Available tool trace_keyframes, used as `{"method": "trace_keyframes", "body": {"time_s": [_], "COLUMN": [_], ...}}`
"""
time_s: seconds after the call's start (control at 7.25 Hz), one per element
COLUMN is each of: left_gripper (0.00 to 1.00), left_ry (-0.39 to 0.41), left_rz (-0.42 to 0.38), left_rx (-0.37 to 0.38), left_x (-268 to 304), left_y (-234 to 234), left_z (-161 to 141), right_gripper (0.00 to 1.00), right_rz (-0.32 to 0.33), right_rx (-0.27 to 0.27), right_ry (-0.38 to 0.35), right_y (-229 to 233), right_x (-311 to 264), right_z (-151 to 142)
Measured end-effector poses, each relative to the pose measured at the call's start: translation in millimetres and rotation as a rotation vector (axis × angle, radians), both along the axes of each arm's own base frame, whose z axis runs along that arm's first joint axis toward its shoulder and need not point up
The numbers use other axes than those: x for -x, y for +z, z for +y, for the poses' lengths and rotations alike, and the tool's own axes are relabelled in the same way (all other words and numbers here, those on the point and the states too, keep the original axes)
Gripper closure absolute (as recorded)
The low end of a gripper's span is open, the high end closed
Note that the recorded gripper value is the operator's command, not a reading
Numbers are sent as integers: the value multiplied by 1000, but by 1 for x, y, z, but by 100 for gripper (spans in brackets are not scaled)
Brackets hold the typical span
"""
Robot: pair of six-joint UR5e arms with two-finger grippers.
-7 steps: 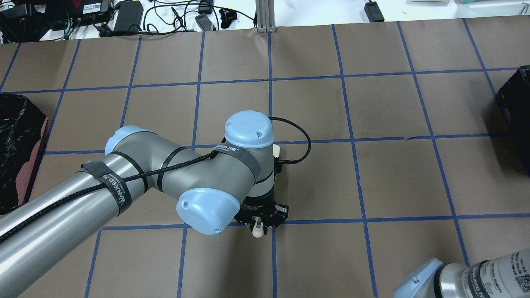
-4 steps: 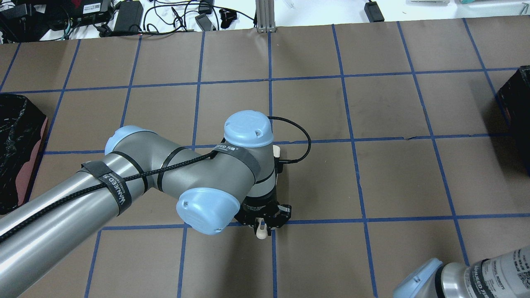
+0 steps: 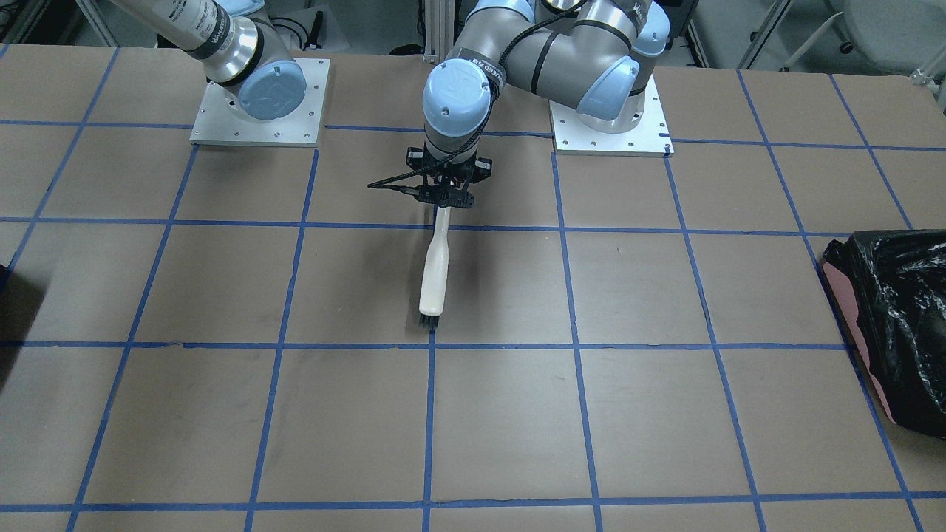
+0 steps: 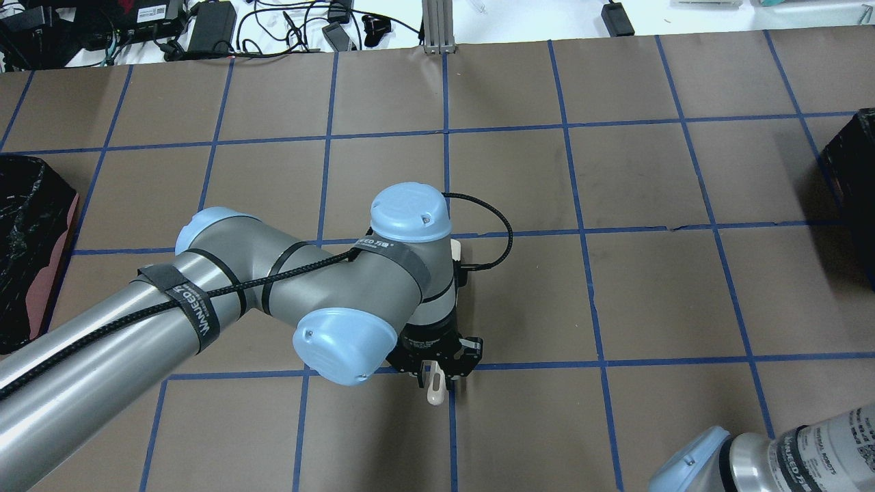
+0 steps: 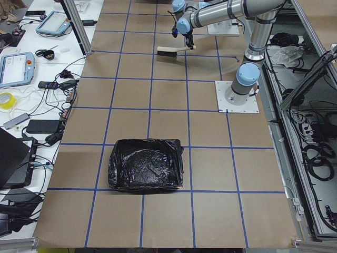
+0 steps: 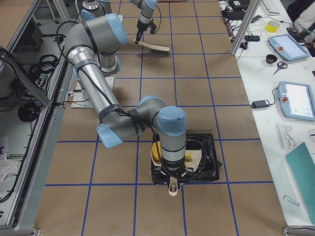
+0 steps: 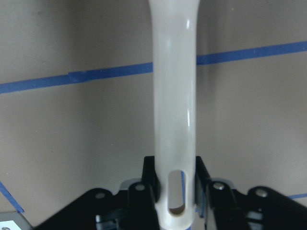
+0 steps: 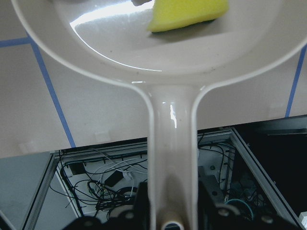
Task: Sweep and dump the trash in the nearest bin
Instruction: 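Tip the dustpan over the black bin with the right gripper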
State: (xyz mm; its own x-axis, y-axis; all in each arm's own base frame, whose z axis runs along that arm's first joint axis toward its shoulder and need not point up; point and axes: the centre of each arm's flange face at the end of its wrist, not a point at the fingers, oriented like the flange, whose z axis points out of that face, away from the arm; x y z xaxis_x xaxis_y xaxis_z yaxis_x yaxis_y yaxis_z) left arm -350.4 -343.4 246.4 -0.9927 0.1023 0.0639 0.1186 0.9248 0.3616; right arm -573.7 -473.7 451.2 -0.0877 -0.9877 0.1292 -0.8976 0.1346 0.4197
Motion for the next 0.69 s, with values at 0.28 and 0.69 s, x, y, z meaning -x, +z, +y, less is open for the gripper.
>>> {"method": "trace_keyframes", "body": {"time_s": [0.28, 0.69], "left_gripper": [0, 0], "left_ry": [-1, -5], "left_rz": [1, 39], "left_rx": [0, 97], "left_x": [-1, 6], "left_y": [1, 39], "left_z": [-2, -29], "right_gripper": [100, 100], "right_rz": [42, 92], "right_rx": [0, -9], "right_ry": [-3, 10], "right_y": [6, 14], "right_x": [-2, -16], "right_z": [-4, -19]}}
